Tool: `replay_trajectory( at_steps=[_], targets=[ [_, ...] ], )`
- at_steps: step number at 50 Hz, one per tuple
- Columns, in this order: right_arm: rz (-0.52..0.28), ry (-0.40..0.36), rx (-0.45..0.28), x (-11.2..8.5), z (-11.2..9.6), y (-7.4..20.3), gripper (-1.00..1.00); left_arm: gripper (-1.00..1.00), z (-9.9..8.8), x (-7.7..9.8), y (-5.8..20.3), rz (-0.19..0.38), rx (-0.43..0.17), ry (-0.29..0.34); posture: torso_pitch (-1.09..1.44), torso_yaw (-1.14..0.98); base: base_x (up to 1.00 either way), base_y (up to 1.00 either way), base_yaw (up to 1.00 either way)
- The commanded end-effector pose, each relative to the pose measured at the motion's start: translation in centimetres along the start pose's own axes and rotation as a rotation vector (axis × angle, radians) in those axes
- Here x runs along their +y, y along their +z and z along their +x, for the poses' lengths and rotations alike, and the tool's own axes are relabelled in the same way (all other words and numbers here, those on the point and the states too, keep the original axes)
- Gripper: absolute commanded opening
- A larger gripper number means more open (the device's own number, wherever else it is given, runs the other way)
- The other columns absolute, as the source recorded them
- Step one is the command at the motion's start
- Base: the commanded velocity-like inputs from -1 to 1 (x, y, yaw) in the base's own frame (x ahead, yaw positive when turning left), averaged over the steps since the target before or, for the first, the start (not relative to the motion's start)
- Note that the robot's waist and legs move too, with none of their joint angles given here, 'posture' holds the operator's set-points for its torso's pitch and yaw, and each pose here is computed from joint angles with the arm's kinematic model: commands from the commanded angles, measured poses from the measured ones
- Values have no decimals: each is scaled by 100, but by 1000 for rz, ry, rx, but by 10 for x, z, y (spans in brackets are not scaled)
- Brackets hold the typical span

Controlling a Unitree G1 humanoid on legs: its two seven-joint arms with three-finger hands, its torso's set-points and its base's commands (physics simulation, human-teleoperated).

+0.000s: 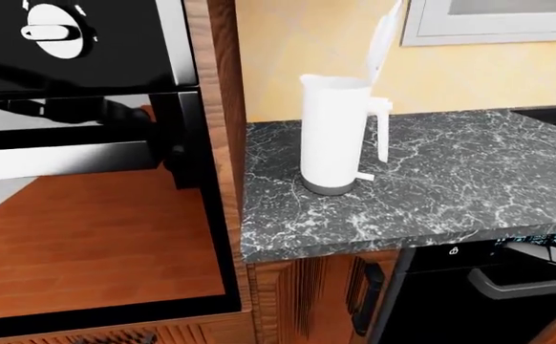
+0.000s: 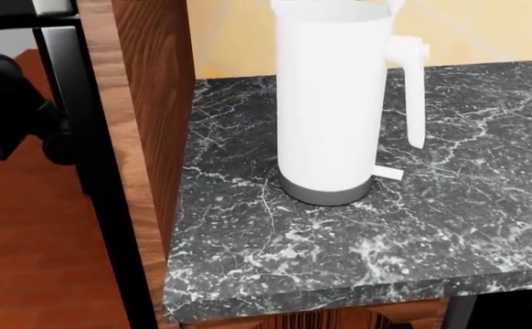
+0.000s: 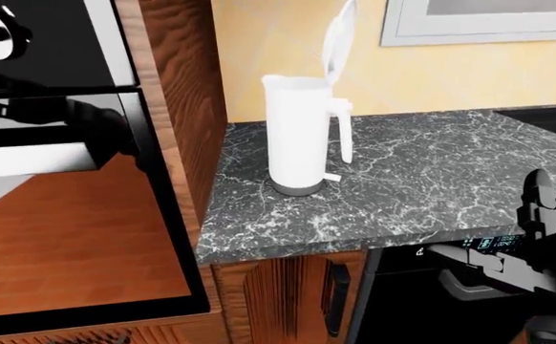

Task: Close the lid of the electric kettle.

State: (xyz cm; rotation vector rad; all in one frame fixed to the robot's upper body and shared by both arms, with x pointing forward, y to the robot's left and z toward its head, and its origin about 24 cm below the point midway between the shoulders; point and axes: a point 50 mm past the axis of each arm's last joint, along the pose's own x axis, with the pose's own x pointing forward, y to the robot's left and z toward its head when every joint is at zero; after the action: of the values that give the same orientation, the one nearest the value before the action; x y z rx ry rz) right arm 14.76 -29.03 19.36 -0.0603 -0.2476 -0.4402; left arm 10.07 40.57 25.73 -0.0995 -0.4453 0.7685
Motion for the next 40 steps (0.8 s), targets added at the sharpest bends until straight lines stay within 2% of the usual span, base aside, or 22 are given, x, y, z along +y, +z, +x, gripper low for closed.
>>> replay_trajectory(
  at_steps=[1, 19, 40],
  targets=[
    [-15, 20, -67, 4, 0, 10, 100, 100, 1, -9, 13, 11, -65, -44, -47, 0, 0, 0, 0],
    [-13, 20, -67, 3, 0, 11, 100, 100, -1, -9, 16, 31, -91, -55, -47, 0, 0, 0, 0],
    [-12, 24, -67, 4, 1, 10, 100, 100, 0, -10, 15, 32, -80, -47, -56, 0, 0, 0, 0]
  ],
)
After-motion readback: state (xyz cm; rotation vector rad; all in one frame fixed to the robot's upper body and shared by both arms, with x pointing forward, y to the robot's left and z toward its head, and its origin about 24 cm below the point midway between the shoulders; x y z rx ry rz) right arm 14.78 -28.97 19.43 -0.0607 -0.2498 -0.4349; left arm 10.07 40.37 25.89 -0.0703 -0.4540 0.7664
